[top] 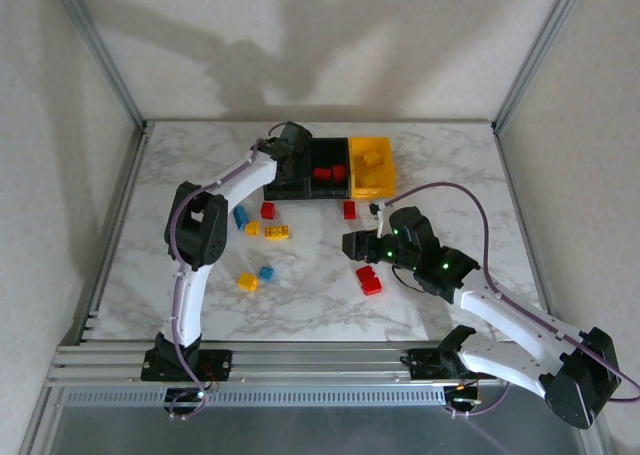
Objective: Sort the legos into containers by color
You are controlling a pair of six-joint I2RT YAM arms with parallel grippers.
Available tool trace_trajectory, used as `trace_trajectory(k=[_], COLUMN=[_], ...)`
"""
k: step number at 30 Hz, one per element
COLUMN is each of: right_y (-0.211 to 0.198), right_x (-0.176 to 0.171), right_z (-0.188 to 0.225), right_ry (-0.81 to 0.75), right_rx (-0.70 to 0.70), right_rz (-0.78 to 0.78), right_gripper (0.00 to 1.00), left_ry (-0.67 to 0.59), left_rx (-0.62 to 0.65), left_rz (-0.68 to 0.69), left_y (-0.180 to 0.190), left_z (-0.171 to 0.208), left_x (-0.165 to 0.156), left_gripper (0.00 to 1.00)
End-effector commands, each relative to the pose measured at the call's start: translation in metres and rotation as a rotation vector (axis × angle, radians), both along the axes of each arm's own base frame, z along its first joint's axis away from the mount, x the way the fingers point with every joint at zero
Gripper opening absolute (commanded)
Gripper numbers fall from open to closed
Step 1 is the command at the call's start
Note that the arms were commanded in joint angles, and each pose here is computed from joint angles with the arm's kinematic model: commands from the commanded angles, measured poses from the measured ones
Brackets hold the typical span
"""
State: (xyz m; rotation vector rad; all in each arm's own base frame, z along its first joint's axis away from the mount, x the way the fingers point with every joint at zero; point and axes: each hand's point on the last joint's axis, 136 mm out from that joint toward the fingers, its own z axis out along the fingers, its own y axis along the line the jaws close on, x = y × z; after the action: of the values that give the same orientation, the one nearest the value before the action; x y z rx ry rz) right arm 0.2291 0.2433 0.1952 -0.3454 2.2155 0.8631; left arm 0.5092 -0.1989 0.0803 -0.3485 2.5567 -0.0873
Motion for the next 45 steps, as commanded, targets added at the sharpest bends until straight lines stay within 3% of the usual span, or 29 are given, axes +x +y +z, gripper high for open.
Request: trace_trajectory(k=[1,5,9,15,23,33,41,45], right_y=[0.001,0.001,0.001,0.003,0.014,0.033,0.041,0.043], right_x=[-0.002,-0.002,-0.002,-0.002,0.003,0.008,0.008,0.011], right_z=[0.003,0.003,0.003,-0.001,-0.001,-0.004,-0.012,-0.016], right_ry=[-0.007,-0.007,-0.008,-0.008,-0.011,0.003,0.017,0.022], right_rx=[0.01,0.011,0.012,0.013,0.017,0.017,0.0,-0.008], right_rz=[0.001,0.002,0.003,0.009,0.043,0.094,0.111,0.109], right_gripper=[0.58,0.58,0.58,0.58,0.58,0.58,0.59,0.58], left_ry=[0.039,0.036,0.028,-0.033,-0.118,-0.081,0.025,0.079], left_rx=[0.037,0.041,0.037,-0.005,-0.034,-0.017,-0.108,-0.176], left_rz=[-0.013,-0.009,-0.006,-0.005,-0.007,0.05,0.014,-0.069], left_y=[0.004,0.006,0.007,0.005,0.019,0.071,0.076,0.056], left_z=[-0.009,-0.007,-0.001,0.036,0.088,0.07,0.037,0.016], left_x=[-0.004,-0.005,-0.006,-0.016,-0.065,-0.152,-0.22,-0.246], left_gripper=[0.42,0.46,0.43,0.44,0.48,0.51,0.6,0.65])
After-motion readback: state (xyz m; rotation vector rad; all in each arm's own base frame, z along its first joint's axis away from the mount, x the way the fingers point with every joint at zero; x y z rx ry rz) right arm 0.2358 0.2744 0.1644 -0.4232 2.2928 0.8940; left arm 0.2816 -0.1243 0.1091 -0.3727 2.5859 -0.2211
